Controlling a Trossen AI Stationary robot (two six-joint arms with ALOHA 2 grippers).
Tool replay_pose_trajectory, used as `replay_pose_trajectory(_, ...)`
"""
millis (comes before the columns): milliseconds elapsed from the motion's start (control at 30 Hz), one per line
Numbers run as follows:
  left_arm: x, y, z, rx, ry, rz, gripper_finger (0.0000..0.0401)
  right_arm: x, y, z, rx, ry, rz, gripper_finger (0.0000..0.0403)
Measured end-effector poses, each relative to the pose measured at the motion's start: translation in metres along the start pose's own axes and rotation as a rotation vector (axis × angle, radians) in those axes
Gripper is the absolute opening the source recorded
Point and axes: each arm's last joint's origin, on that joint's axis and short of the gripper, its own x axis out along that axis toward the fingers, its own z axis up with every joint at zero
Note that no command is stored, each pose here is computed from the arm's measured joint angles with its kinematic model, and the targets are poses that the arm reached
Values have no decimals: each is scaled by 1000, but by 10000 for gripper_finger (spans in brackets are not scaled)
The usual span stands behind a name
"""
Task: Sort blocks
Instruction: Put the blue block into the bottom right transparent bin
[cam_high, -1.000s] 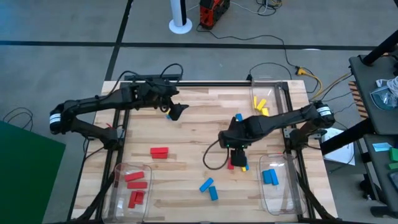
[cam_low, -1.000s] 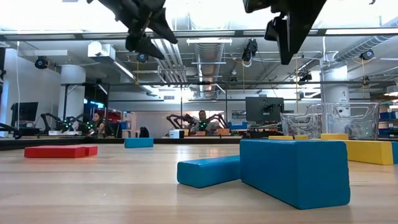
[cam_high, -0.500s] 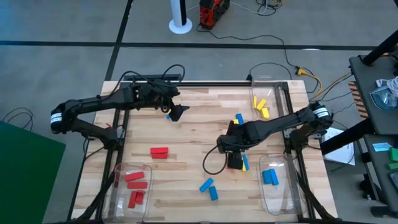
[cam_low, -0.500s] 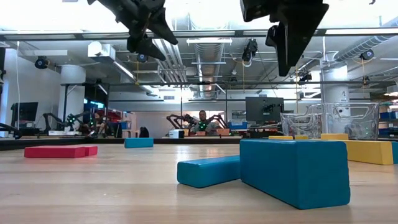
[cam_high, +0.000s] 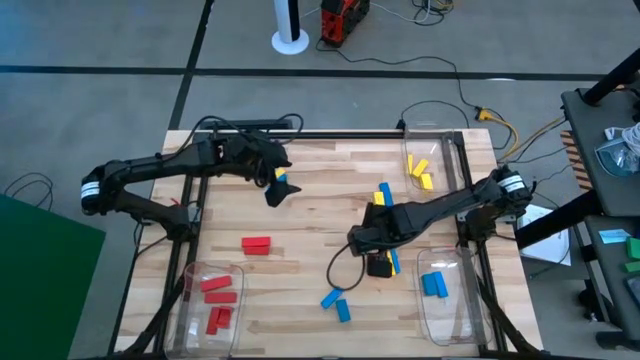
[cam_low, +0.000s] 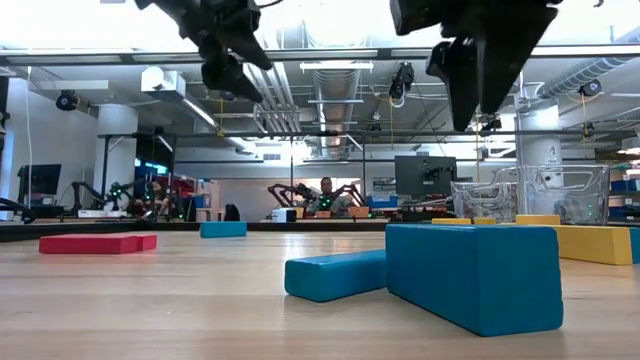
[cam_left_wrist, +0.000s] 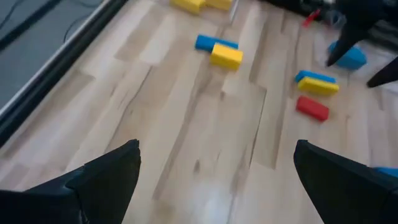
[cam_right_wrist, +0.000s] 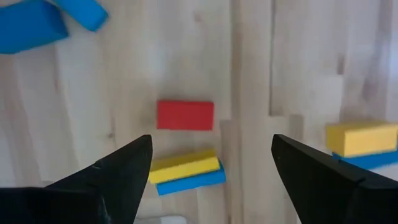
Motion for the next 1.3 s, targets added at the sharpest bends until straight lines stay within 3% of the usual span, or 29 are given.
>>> replay_pose_trajectory(133,0,-1,-4,11,44,-25,394,-1,10,1,-68,-42,18,314)
replay_pose_trajectory(367,-1,-21,-9,33,104,-279,394,-1,13,1,-56,-52,19,300)
replay_pose_trajectory(600,-1,-53,-17,-4,141,-300,394,-4,12,0,-11,-57,23,285)
replay_pose_trajectory(833,-4,-79,-25,-126,166,-289,394,-14,11,-3,170,-85,48,272)
replay_pose_trajectory(1033,-7,-92,-34,-301,230,-254,394,-18,13,-2,422,-119,89,260)
replay_pose_trajectory(1300,-9,-94,-40,-495,304,-203,394,-21,31,8,640,-188,244,244)
